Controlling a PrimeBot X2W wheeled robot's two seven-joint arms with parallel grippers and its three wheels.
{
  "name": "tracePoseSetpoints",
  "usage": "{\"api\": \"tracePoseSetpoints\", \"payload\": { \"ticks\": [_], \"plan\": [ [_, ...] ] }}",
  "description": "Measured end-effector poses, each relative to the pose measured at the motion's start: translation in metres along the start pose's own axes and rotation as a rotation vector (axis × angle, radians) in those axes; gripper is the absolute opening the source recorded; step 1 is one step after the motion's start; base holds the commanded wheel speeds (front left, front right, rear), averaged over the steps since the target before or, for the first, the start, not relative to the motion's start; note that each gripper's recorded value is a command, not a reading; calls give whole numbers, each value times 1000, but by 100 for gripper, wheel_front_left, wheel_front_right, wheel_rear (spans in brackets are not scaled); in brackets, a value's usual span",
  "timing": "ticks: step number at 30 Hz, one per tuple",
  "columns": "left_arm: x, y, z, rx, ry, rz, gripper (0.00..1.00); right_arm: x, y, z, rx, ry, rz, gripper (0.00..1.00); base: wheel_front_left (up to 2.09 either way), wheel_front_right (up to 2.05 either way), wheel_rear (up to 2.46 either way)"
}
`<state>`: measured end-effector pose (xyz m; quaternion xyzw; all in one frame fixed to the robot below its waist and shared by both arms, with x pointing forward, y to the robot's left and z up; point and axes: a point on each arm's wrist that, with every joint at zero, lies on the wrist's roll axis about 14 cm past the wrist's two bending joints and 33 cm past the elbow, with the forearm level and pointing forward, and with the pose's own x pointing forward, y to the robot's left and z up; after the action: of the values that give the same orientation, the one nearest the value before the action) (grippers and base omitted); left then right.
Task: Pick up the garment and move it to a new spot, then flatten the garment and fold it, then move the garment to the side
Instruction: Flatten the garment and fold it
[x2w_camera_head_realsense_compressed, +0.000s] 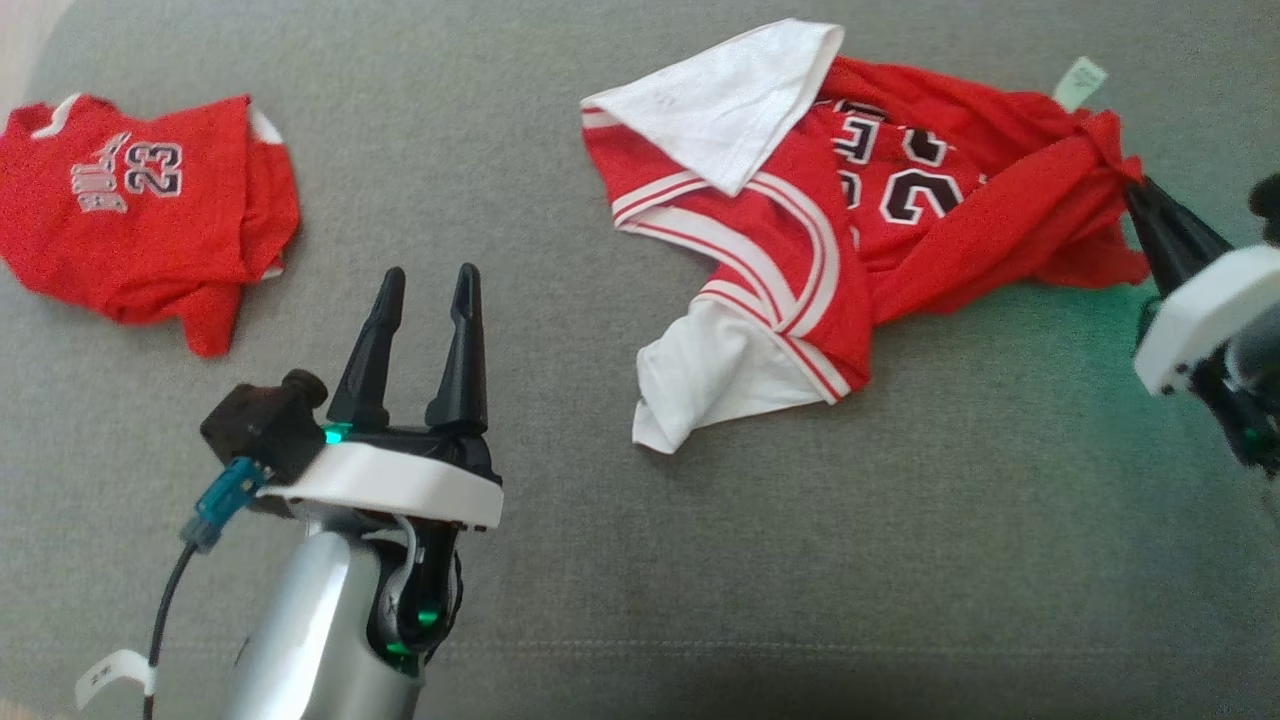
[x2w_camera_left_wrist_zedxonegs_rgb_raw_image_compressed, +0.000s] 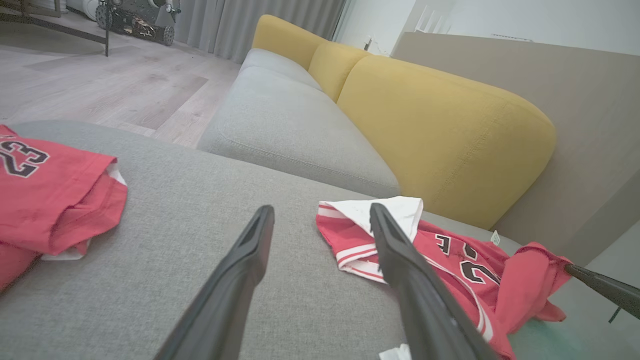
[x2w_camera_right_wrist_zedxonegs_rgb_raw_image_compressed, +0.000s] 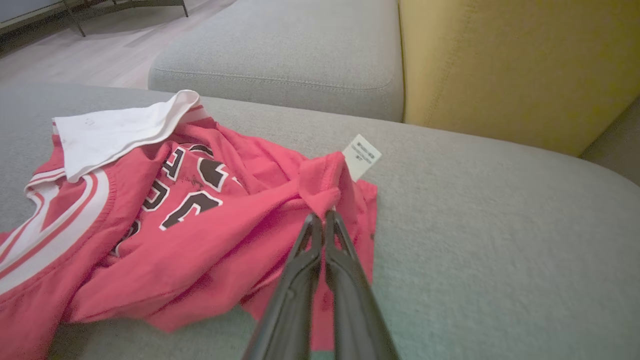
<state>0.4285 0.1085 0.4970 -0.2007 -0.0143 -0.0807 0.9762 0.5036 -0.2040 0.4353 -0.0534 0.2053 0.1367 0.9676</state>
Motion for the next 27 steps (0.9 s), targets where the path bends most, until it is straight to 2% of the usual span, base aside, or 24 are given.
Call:
{"api": "tracePoseSetpoints", "payload": {
  "ticks": [4,8,14,24,27],
  "plan": [
    [2,-11,6,-4,-18,-29,100,-27,-12,0,58,15,-13,0,0,0,0],
    [-2,-20,8,-17,-22,-49,100,-50,-10,7,192,-15,2,0,0,0,0],
    [-8,-33,2,-22,-2,-82,100,-87,-22,-4,268,-22,-41,0,0,0,0],
    [-43,-68,-99,9,332,-250,100,-99,-10,-7,281,-46,-62,0,0,0,0],
    [-50,-76,-116,14,392,-291,100,-99,-6,-7,274,-49,-62,0,0,0,0]
  ]
}}
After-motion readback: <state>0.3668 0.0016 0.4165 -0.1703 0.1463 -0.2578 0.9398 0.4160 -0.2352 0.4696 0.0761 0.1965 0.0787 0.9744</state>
